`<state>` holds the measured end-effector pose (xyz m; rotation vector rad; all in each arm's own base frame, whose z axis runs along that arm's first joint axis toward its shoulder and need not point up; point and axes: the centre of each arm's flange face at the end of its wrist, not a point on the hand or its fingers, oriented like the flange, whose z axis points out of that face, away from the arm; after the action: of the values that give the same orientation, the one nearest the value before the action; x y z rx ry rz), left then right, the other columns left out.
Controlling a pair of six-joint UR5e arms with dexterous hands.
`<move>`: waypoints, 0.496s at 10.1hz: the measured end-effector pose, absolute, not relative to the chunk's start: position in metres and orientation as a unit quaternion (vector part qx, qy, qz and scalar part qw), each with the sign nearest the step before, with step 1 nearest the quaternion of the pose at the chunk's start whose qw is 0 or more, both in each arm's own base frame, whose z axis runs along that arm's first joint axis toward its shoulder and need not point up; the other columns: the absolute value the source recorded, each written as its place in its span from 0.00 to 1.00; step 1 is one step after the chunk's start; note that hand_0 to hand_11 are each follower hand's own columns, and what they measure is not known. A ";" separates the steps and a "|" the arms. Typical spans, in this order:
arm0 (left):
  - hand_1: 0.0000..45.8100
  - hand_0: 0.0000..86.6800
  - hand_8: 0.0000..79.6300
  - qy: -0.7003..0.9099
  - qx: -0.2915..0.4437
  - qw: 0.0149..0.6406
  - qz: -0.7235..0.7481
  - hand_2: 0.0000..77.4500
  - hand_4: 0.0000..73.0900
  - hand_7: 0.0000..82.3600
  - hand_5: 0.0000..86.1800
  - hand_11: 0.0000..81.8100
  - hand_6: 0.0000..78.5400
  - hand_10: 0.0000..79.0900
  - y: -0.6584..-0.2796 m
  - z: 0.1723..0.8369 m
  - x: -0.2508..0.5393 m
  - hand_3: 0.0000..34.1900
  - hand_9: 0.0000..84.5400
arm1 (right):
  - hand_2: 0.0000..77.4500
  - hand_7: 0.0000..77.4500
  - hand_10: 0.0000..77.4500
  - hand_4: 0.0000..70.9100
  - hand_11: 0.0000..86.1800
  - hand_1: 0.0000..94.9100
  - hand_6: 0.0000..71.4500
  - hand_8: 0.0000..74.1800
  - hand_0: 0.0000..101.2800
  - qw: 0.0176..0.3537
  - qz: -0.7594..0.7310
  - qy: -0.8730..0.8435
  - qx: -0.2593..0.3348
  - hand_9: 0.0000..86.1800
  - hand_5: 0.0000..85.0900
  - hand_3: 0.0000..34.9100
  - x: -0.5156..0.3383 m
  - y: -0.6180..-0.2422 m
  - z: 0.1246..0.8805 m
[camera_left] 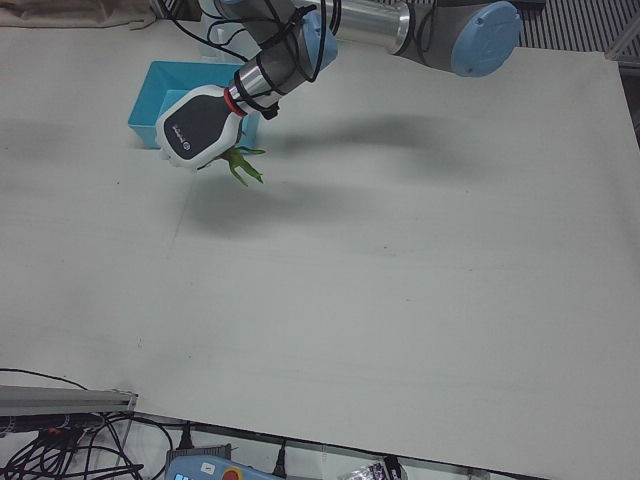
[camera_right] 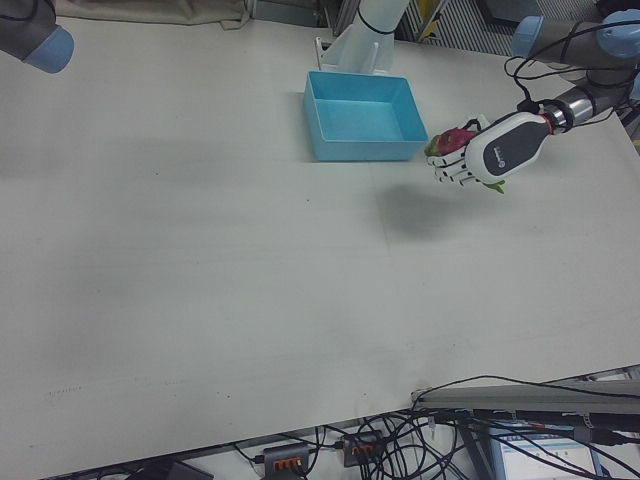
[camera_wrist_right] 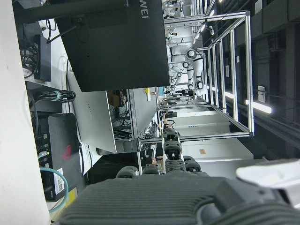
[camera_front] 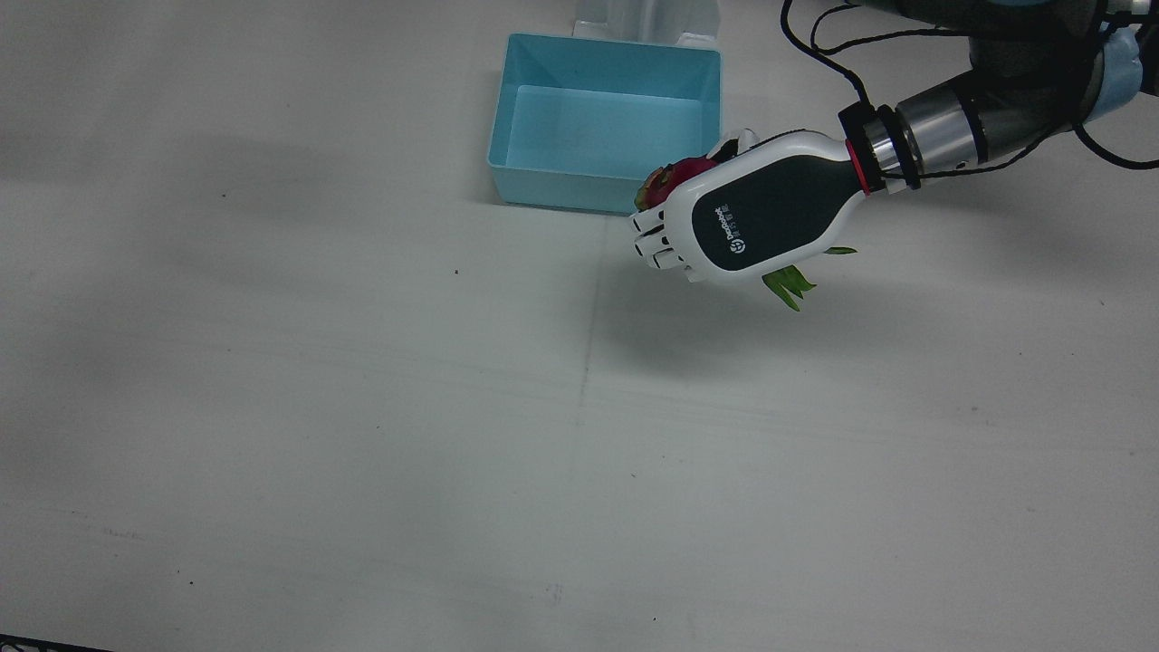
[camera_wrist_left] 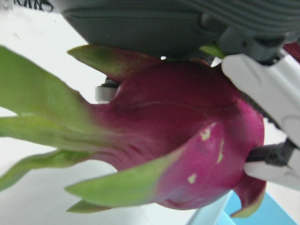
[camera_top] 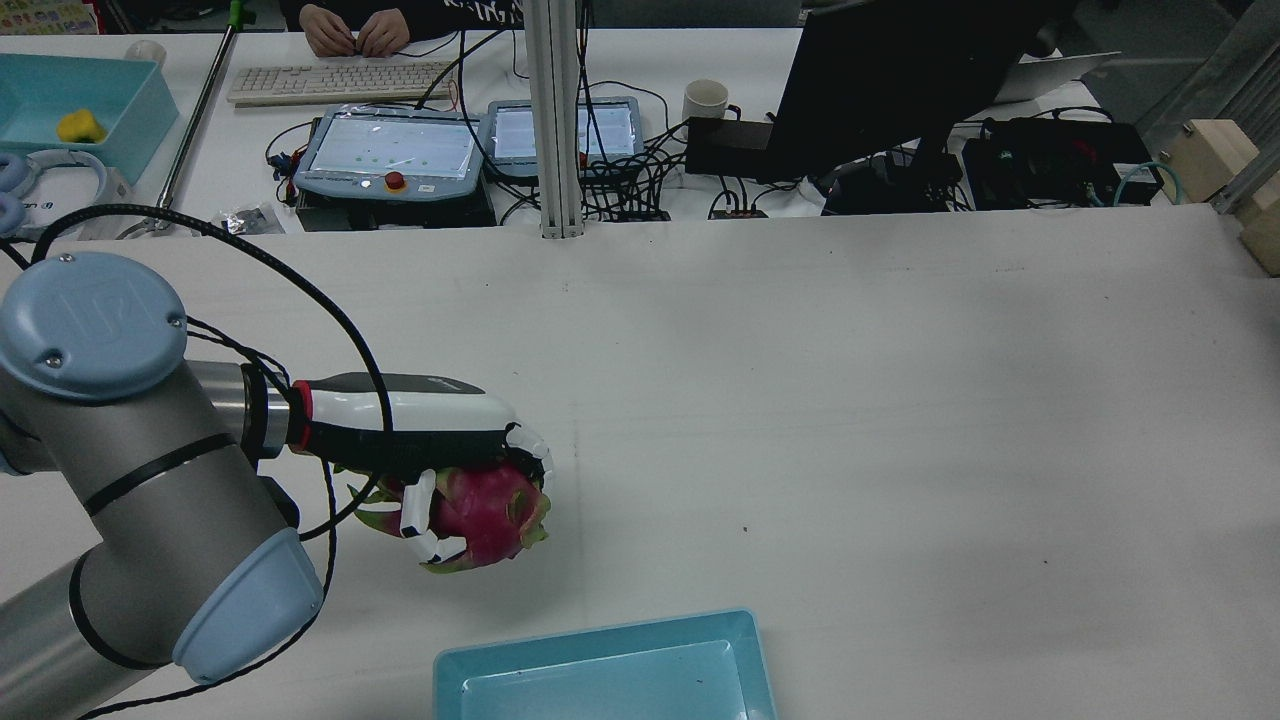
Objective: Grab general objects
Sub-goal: 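Lift the dragon fruit with the left hand and carry it toward the blue tray, then lower the dragon fruit into the blue tray with the left hand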
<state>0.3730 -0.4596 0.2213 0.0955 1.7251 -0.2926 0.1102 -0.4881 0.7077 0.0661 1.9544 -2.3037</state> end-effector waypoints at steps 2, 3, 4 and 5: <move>0.00 0.68 0.40 0.742 0.004 0.660 -0.115 0.83 0.25 0.62 0.44 0.93 0.33 0.61 -0.425 0.215 0.397 0.00 0.35 | 0.02 0.00 0.00 0.00 0.01 0.06 0.00 0.00 0.00 0.060 -0.761 0.646 0.022 0.01 0.01 0.00 0.110 -0.488 0.708; 0.00 0.69 0.41 0.737 -0.010 0.667 -0.110 0.83 0.25 0.62 0.46 0.93 0.35 0.61 -0.414 0.207 0.401 0.00 0.35 | 0.02 0.00 0.00 0.00 0.01 0.06 0.00 0.00 0.00 0.060 -0.761 0.646 0.022 0.01 0.01 0.00 0.110 -0.488 0.708; 0.00 0.69 0.41 0.731 -0.025 0.674 -0.103 0.83 0.25 0.62 0.46 0.93 0.35 0.61 -0.405 0.197 0.403 0.00 0.35 | 0.02 0.00 0.00 0.00 0.01 0.06 0.00 0.00 0.00 0.060 -0.761 0.646 0.022 0.01 0.01 0.00 0.110 -0.488 0.708; 0.00 0.70 0.44 0.726 -0.041 0.679 -0.099 0.82 0.25 0.62 0.46 0.93 0.36 0.61 -0.399 0.190 0.403 0.00 0.37 | 0.02 0.00 0.00 0.00 0.01 0.06 0.00 0.00 0.00 0.060 -0.761 0.645 0.022 0.01 0.01 0.00 0.110 -0.488 0.708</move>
<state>0.4033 -0.3991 0.1897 -0.0931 1.6317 -0.2232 0.1101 -0.4882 0.7079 0.0665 1.9542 -2.3044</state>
